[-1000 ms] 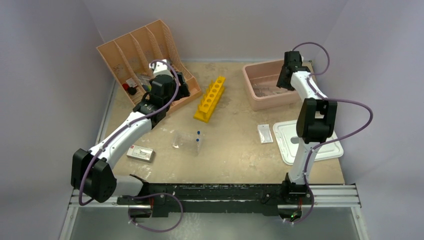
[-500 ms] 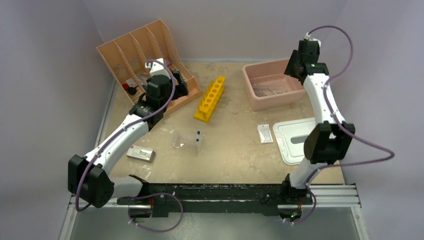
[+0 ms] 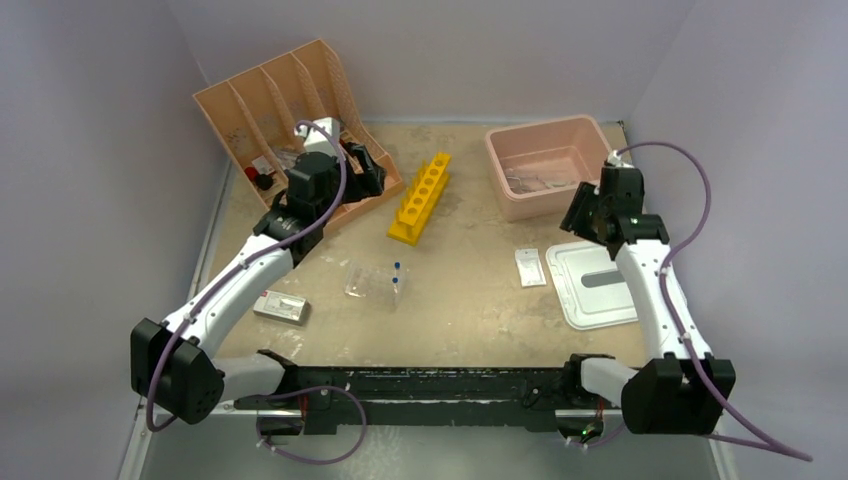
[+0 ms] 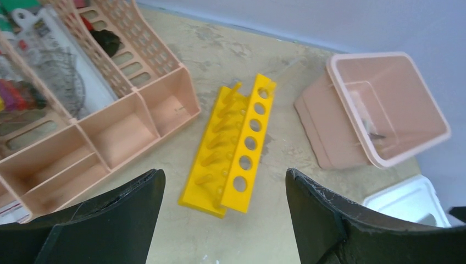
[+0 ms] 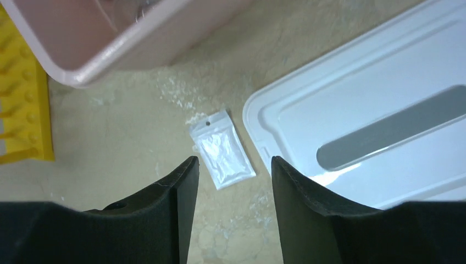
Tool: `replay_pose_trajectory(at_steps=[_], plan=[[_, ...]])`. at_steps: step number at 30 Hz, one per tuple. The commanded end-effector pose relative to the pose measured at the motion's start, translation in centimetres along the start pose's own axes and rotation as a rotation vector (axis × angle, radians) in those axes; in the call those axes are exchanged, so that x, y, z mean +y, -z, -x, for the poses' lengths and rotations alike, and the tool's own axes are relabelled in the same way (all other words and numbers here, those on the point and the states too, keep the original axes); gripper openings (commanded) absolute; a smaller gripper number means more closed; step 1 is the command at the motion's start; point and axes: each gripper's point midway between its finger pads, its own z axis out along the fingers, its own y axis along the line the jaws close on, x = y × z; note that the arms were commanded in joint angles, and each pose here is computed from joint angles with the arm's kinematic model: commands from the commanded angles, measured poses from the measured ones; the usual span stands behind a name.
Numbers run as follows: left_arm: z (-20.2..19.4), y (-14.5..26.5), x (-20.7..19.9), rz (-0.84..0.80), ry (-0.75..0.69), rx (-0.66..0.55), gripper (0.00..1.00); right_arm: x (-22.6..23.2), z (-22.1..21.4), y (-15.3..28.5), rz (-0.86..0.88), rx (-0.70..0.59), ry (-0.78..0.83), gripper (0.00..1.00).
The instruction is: Organize the chemistry lab equipment
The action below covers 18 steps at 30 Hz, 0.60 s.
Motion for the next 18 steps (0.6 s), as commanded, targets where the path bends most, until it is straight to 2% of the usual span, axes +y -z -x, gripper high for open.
replay_pose_trajectory(at_steps=[1,10,18], plan=[[1.8,1.5,-4.4,-0.223,0.023,-0.037,0.8,1.4,-3.7,-0.6,0.099,0.088,-0.059,0.54],[-1.0,4.0,-10.5,-0.508,0.005,0.056,0.79,1.9,-9.3,-5.1,0.057,0.244,-0.055,0.58],[-4.2,4.5,-12.7,-0.576,0.022,0.154,0.77,3.3,-12.4,-8.1,-0.004,0.329,-0.008,0.56]])
